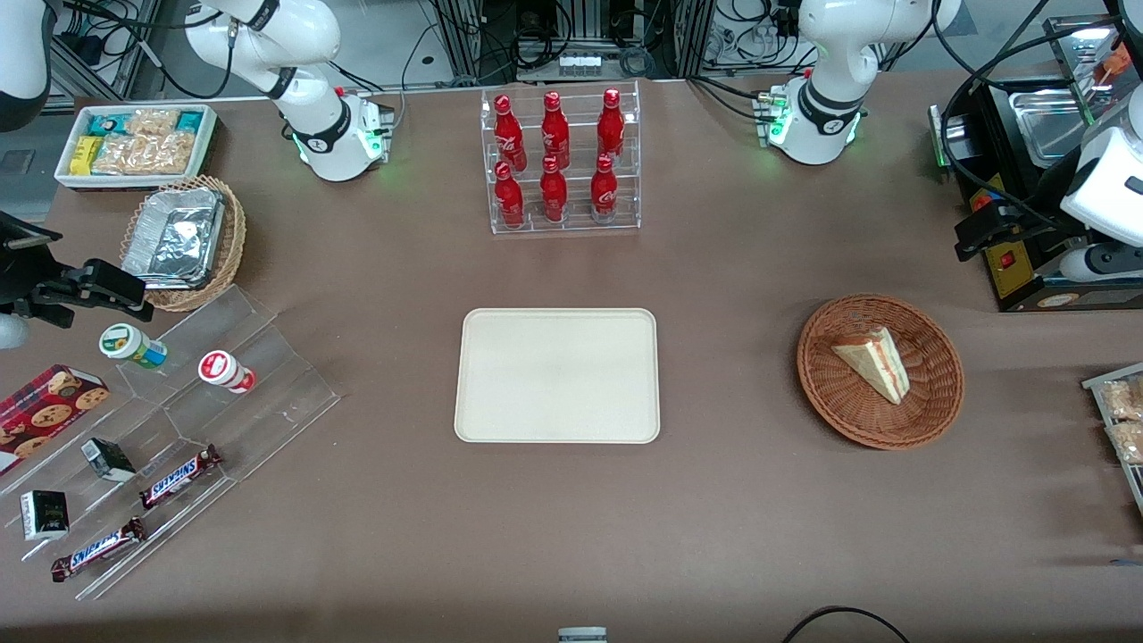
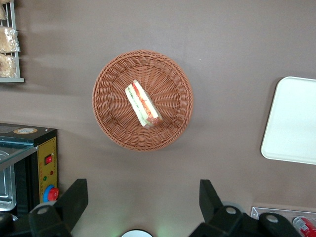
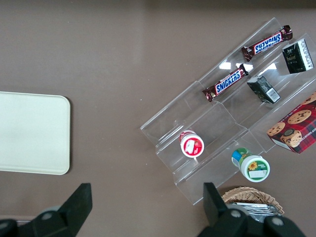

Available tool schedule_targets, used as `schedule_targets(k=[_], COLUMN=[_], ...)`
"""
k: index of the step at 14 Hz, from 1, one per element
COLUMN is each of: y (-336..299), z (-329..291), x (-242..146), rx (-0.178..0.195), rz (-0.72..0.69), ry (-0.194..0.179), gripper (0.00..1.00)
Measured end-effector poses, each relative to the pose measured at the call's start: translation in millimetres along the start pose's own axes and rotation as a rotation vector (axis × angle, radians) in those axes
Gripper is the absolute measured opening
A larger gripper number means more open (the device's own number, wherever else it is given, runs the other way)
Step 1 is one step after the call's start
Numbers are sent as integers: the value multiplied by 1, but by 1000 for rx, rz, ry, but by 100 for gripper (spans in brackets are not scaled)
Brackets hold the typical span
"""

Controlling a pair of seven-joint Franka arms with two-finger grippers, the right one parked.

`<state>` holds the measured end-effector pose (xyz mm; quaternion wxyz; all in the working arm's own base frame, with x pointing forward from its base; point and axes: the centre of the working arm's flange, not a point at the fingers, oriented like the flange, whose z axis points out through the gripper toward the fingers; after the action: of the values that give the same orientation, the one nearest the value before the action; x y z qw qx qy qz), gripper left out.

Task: Place sandwich from basket to tray
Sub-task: 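Move the left gripper toward the wicker basket with the sandwich, then lower the open left gripper over the wrapped sandwich and close it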

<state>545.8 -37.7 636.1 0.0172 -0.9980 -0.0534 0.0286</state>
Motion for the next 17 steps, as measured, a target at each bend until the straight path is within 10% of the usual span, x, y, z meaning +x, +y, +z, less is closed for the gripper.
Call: schedule_targets(k=[9,17], y=[-20,-73], z=[15,131], x=[15,61], rx=[-11,0], rz=[-43,-300], ry=[-10,-93], gripper=[100,100])
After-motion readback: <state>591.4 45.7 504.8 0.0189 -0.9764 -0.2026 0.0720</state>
